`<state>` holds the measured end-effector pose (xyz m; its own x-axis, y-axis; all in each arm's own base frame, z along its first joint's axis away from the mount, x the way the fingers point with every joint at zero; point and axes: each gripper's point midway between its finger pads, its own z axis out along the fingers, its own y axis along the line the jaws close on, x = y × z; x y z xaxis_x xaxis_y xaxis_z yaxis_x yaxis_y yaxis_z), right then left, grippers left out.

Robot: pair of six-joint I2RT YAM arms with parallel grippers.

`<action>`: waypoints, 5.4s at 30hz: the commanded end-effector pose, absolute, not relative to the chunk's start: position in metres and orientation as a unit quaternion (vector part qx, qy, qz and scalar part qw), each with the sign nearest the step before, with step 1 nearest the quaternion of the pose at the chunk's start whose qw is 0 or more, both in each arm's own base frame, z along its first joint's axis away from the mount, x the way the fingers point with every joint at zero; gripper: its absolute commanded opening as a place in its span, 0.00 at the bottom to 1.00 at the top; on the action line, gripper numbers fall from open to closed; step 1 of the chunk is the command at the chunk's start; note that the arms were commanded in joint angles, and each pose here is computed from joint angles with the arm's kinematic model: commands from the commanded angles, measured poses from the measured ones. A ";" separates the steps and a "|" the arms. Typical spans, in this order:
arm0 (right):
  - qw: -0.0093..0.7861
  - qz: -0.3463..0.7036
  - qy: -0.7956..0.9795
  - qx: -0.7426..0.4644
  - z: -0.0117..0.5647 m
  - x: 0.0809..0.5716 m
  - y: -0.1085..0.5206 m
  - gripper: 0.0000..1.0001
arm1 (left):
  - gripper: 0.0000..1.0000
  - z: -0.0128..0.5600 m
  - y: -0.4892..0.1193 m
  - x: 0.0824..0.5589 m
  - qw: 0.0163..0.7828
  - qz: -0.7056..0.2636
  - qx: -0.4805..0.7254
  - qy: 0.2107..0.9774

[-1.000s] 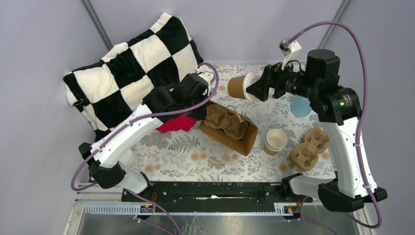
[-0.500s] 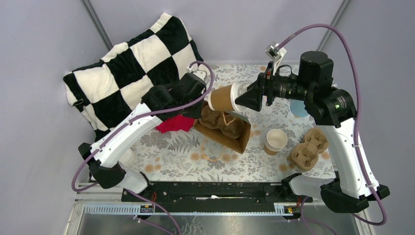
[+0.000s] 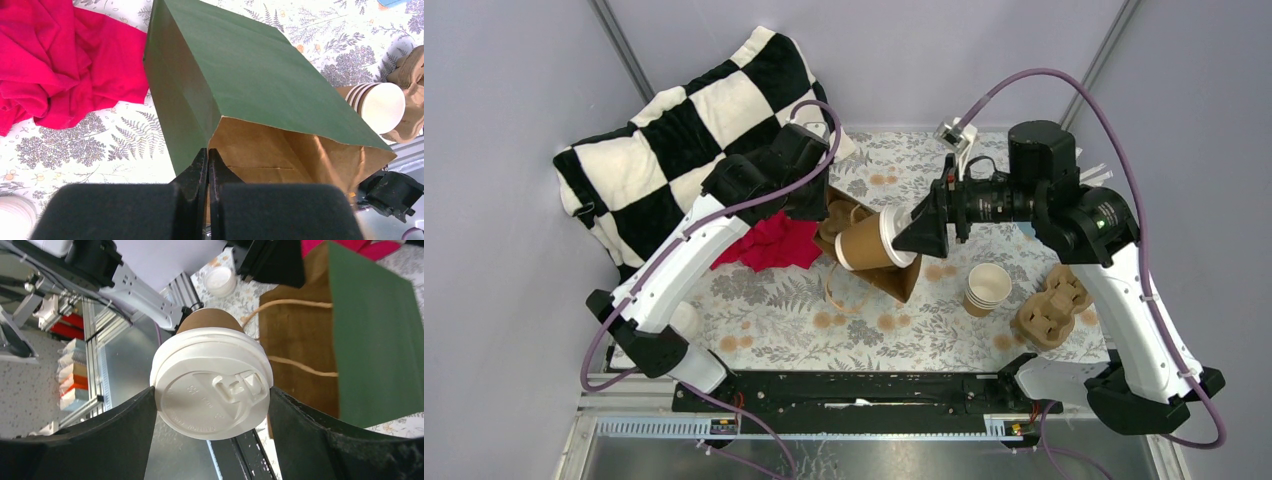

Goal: Pack the takeout coffee

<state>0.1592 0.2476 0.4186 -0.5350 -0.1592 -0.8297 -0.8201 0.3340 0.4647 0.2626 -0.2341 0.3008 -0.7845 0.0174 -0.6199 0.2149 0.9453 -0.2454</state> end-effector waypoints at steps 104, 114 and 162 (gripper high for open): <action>0.424 -0.060 0.522 -0.737 0.208 0.215 0.299 0.73 | 0.00 0.263 -0.212 0.203 0.406 -0.244 0.252 0.844; 0.435 -0.072 0.528 -0.726 0.231 0.236 0.294 0.73 | 0.00 0.252 -0.209 0.198 0.394 -0.242 0.260 0.848; 0.501 0.046 0.552 -0.665 0.262 0.194 0.250 0.73 | 0.00 0.279 -0.221 0.208 0.351 -0.258 0.192 0.879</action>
<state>0.1931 0.2512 0.2479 0.3404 -0.7052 -0.6220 -0.8063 0.1214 -0.5789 0.2052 -0.2167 0.2597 -0.6831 0.2033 -0.7015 0.5256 0.8037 -0.2790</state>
